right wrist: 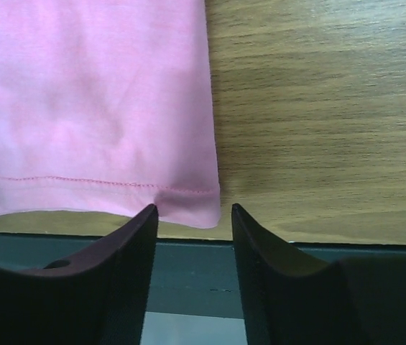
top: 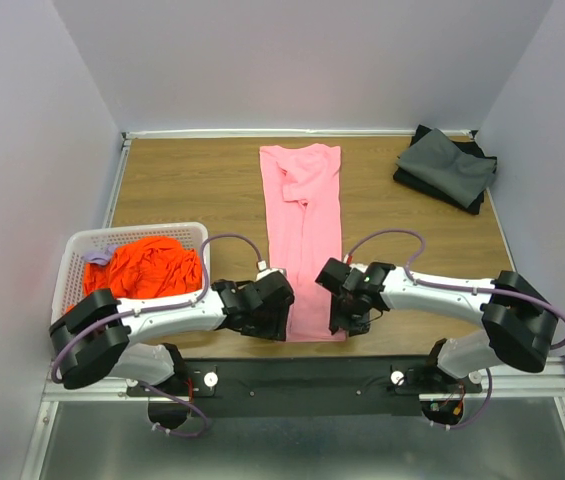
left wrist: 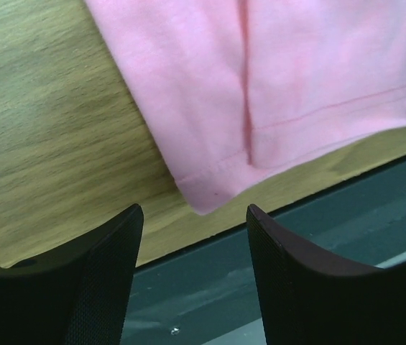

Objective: Fold and stack the t-shirts
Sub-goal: Fold the tshirt

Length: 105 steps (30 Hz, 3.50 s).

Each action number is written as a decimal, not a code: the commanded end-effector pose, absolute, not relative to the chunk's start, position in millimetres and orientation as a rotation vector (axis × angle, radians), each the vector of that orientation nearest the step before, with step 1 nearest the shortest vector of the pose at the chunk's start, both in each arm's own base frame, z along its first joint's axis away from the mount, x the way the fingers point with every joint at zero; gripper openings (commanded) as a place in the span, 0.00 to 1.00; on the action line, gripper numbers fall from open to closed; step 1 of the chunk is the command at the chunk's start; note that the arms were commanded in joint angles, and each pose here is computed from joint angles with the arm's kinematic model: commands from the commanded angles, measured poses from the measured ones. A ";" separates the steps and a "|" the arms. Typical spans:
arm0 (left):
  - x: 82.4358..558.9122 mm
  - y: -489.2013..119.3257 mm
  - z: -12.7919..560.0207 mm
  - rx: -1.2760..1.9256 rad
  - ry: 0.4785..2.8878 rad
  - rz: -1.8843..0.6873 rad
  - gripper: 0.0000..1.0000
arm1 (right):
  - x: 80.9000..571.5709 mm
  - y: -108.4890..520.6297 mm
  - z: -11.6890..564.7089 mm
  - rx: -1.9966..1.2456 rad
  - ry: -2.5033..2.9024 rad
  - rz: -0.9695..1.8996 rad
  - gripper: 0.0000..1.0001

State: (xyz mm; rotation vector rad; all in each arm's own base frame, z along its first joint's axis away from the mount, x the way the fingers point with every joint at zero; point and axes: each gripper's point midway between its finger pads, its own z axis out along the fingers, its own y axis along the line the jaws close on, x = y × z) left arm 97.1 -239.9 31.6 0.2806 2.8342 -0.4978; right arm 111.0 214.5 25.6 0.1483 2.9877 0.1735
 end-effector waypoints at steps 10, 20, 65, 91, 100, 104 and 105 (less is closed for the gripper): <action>97.9 -241.9 6.3 0.220 2.864 -0.424 0.55 | 104.7 193.1 10.5 0.129 2.979 0.073 0.36; 75.9 -231.9 -14.4 0.251 2.934 -0.354 0.20 | 97.3 180.4 5.0 0.137 2.984 0.048 0.21; 122.8 -241.8 72.0 0.077 2.726 -0.470 0.00 | 144.7 219.8 88.4 0.265 2.764 0.267 0.01; 258.3 -238.2 94.0 0.042 2.533 -0.370 0.00 | 271.4 205.1 95.6 0.349 2.561 0.002 0.02; 306.7 -224.8 87.9 0.058 2.524 -0.306 0.00 | 321.0 200.8 88.3 0.352 2.553 -0.048 0.02; 333.0 -224.8 83.5 0.074 2.533 -0.287 0.00 | 344.4 196.0 83.0 0.368 2.554 -0.074 0.02; 337.8 -224.0 83.4 0.078 2.534 -0.284 0.00 | 349.5 196.3 83.0 0.368 2.553 -0.073 0.01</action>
